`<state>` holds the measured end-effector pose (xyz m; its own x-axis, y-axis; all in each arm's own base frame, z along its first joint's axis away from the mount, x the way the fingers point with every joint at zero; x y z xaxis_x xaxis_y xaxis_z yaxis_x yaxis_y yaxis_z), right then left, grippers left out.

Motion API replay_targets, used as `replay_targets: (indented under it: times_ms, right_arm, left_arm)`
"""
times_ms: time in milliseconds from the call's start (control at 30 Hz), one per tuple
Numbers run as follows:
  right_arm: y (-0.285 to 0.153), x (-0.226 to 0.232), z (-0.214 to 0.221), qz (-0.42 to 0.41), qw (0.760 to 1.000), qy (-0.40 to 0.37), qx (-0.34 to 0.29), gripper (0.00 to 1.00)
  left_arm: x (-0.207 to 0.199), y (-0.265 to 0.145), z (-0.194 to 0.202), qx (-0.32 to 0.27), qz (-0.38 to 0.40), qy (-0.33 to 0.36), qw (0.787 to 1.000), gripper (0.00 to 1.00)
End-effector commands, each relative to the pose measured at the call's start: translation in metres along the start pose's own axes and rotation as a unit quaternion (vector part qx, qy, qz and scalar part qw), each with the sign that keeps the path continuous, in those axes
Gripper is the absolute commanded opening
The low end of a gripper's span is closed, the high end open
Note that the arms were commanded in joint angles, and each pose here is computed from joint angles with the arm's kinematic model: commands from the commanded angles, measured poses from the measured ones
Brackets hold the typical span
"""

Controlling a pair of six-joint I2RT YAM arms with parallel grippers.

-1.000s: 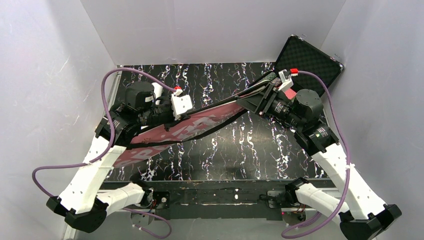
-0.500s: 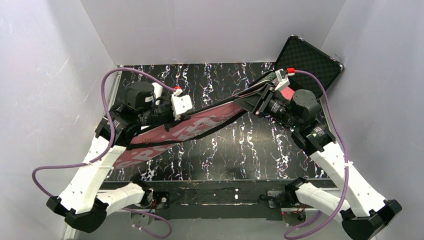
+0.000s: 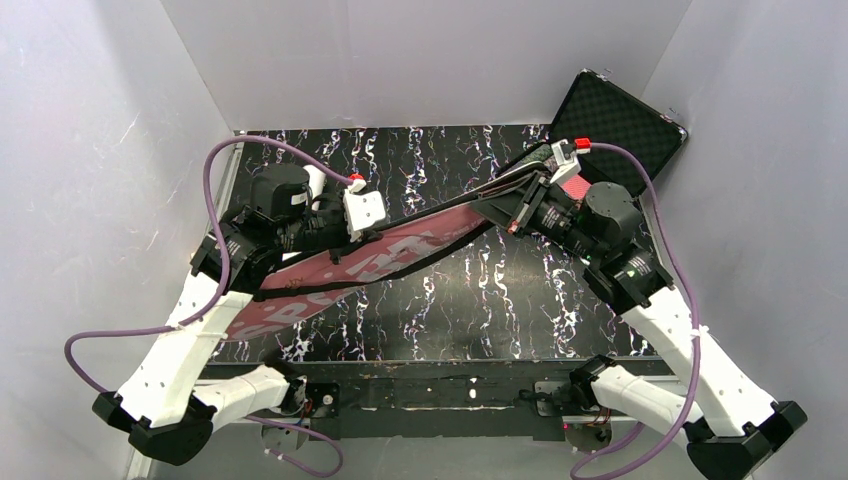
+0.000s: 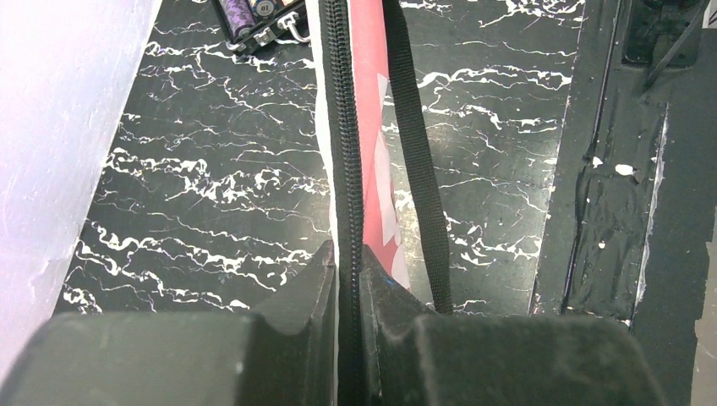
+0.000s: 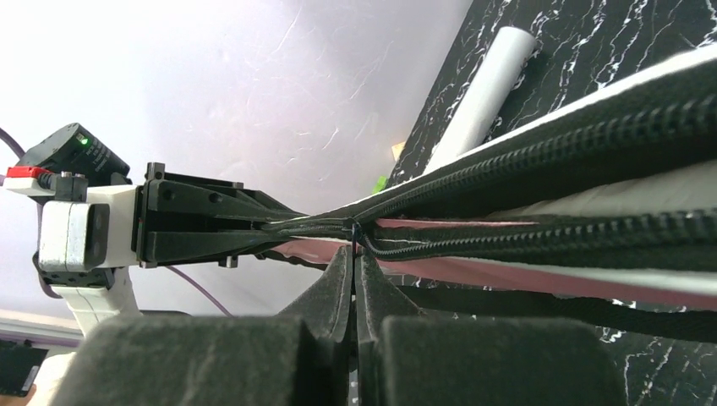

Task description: Pack up the badminton gear

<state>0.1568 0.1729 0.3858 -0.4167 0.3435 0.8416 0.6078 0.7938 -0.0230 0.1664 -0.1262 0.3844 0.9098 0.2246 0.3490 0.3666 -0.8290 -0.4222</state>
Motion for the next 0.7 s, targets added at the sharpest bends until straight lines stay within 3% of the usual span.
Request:
replay_targets:
  times_ms: [0,267,667]
  right_arm:
    - [-0.016,0.021,-0.014,-0.015,0.998,-0.043,-0.048,0.01]
    - [-0.036,0.027,-0.028,0.018,0.996,-0.064,-0.065,0.01]
    - [-0.074,-0.002,-0.06,0.078,0.991,-0.045,-0.102,0.01]
  left_arm:
    - [0.0,-0.011,-0.019,-0.05,-0.009,0.04,0.998,0.0]
    - [-0.002,-0.014,-0.017,-0.044,-0.006,0.05,0.998,0.0]
    - [-0.005,-0.019,-0.02,-0.046,0.001,0.058,0.997,0.0]
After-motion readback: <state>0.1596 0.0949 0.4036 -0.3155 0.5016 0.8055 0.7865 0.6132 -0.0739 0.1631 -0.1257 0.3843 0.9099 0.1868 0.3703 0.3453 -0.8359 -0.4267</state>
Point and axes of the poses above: each gripper's point midway between its finger pads, its own y axis out along the fingers, its own x axis along the line the jaws close on, z = x × y, the point moved 10 cm from there along -y, back along the fingers, and after that the axes turned 3 degrees about y, right-handed, at the moved point
